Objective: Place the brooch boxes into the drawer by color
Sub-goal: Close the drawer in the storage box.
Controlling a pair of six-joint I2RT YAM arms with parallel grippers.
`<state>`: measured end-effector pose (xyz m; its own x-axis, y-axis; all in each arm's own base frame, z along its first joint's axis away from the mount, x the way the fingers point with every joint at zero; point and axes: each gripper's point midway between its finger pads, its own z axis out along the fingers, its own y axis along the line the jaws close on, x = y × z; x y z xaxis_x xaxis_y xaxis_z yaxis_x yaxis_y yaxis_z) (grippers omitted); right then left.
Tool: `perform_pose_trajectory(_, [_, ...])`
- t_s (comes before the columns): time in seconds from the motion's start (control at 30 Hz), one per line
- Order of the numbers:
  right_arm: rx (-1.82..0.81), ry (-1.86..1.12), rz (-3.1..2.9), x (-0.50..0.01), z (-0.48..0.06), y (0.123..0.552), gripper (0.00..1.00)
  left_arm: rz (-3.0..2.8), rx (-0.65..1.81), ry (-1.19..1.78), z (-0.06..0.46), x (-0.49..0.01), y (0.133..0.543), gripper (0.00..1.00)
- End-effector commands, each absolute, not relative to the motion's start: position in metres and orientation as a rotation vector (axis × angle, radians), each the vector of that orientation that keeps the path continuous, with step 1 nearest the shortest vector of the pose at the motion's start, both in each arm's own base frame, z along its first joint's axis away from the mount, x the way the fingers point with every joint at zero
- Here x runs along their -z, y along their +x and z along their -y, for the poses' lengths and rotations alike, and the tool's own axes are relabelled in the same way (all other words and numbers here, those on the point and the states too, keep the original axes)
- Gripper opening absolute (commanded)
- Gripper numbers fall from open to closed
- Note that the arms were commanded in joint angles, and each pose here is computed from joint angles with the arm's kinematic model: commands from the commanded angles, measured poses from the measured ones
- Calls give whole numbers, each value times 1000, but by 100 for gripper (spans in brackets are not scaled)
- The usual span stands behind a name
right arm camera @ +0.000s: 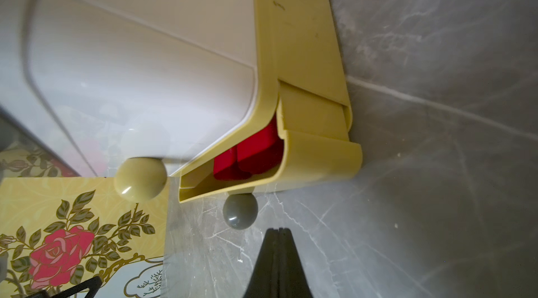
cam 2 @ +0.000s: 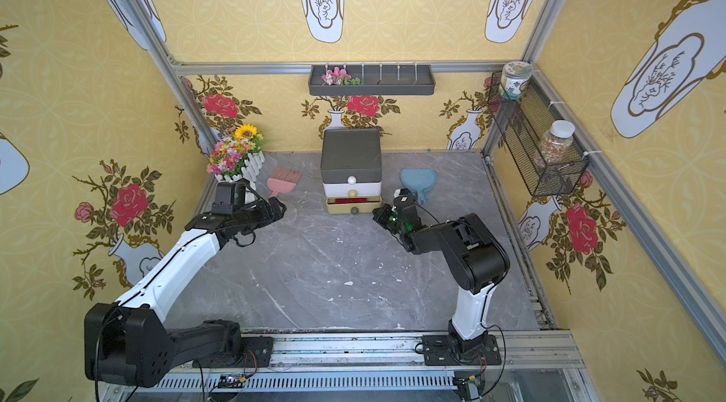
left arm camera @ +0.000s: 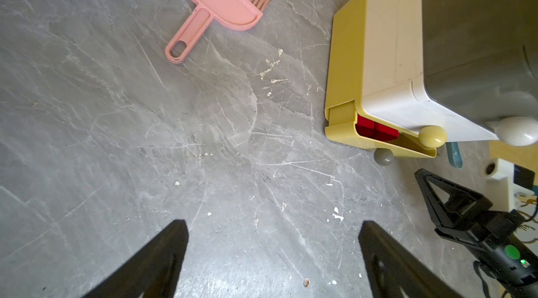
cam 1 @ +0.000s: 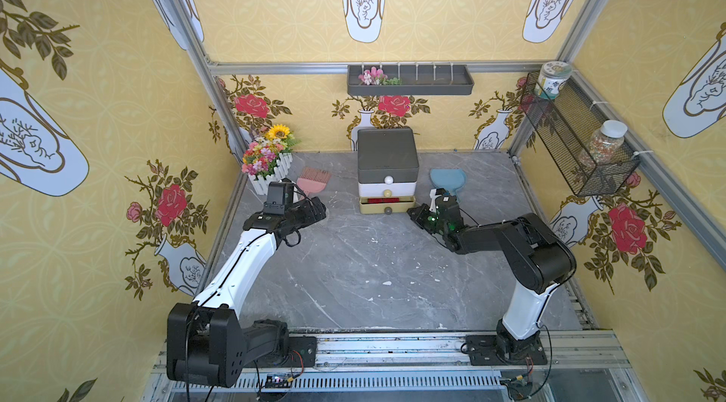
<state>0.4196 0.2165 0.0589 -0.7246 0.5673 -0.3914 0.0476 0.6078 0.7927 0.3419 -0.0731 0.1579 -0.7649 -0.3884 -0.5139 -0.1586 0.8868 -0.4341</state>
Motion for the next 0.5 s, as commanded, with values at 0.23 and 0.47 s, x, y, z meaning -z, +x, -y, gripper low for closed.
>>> perform_pose_trajectory(0.23, [-1112, 518, -2083, -60, -222, 455, 2, -2440, 465, -393, 70, -153, 343, 97])
perform_pose_trajectory(0.47, [-1132, 538, -2049, -57, -222, 468, 2, -2445, 457, -398, 69, -152, 343, 97])
